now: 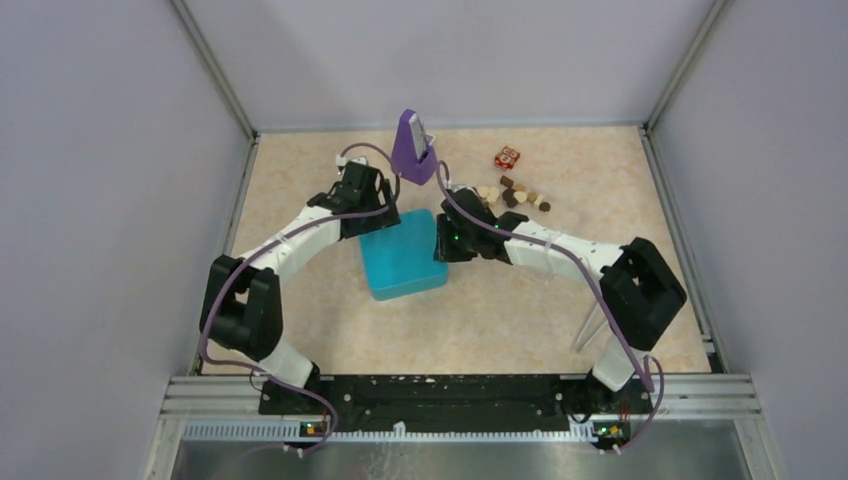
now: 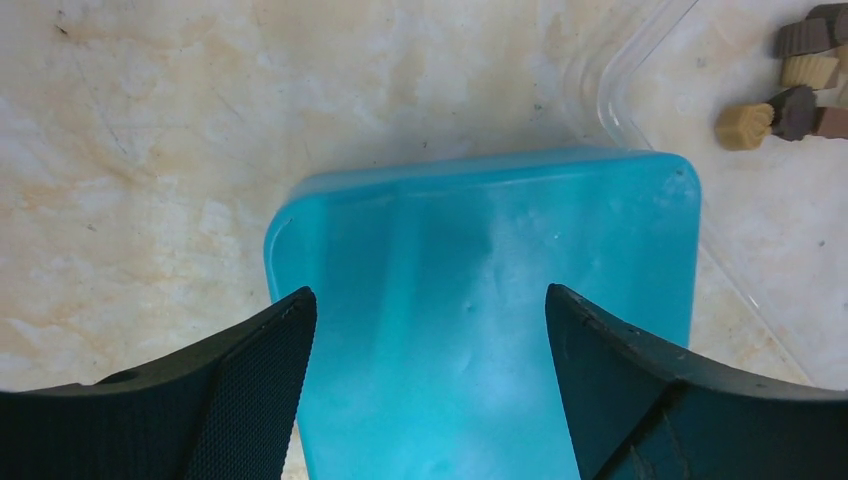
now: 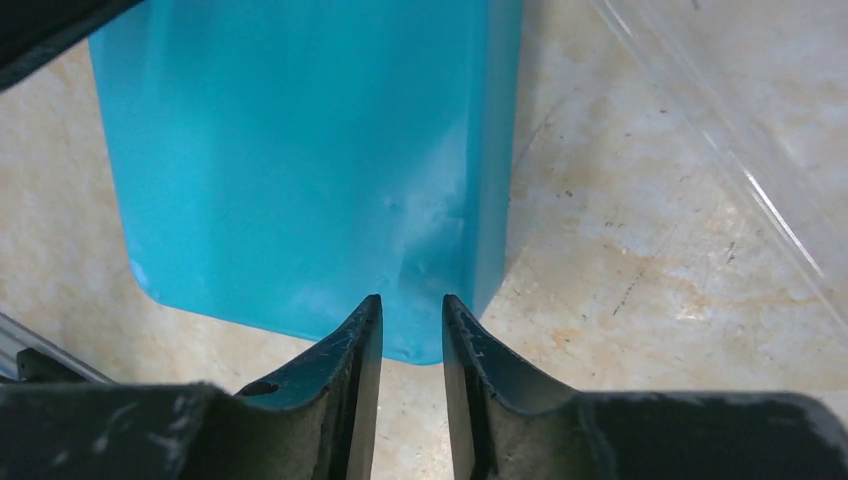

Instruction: Pack the chocolate

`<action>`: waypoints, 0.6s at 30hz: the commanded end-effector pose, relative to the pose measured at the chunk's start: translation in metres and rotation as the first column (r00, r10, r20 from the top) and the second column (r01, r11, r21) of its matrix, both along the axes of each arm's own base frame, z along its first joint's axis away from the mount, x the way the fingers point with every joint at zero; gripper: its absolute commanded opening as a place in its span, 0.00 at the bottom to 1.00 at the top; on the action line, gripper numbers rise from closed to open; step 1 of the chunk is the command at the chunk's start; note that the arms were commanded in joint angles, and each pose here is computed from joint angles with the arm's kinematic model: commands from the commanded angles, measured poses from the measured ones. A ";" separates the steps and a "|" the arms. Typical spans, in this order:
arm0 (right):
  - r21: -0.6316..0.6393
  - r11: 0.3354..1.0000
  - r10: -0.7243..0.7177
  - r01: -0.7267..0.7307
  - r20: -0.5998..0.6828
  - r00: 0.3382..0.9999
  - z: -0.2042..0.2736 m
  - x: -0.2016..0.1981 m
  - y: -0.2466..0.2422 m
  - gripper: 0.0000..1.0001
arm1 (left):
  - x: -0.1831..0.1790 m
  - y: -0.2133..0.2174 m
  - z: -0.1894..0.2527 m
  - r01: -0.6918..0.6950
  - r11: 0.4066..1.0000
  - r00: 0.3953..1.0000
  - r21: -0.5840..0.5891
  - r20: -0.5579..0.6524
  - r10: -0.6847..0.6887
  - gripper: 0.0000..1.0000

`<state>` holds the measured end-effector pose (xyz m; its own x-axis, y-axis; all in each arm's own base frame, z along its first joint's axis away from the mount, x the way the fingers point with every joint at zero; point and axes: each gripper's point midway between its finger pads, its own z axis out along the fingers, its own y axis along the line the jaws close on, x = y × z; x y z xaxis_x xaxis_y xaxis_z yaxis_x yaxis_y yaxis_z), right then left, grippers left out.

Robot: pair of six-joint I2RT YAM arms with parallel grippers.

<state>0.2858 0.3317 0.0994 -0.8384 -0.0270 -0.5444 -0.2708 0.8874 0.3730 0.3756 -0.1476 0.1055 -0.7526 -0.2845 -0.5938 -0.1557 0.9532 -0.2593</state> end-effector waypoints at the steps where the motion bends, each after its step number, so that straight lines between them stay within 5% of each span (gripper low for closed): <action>1: 0.034 0.999 -0.035 0.030 0.144 0.989 0.064 0.018 -0.002 0.32 | 0.008 -0.002 0.070 0.025 0.999 0.992 -0.035 0.128 -0.020 0.90; 5: 0.040 0.996 -0.085 0.078 0.275 0.958 0.117 0.031 -0.018 0.53 | 0.003 0.006 0.135 0.059 0.998 0.949 -0.027 0.311 -0.048 0.95; 12: 0.096 0.985 -0.173 0.146 0.420 0.891 0.181 0.032 -0.048 0.57 | -0.030 0.029 0.194 0.057 0.998 0.875 -0.017 0.482 -0.042 0.99; 15: 0.082 0.971 -0.237 0.225 0.468 0.851 0.191 0.032 -0.073 0.87 | -0.049 0.036 0.204 0.065 0.998 0.855 -0.022 0.517 -0.044 0.99; 18: 0.049 0.947 -0.298 0.318 0.503 0.811 0.193 0.029 -0.103 0.91 | -0.064 0.044 0.200 0.056 0.998 0.853 -0.010 0.520 -0.042 0.99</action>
<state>0.3143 0.2727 0.2823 -0.5032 0.1520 -0.8507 -0.2488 0.9172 0.3110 0.3235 -0.1149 0.3162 -0.3512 -0.3088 -0.8839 0.0688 0.9330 -0.3533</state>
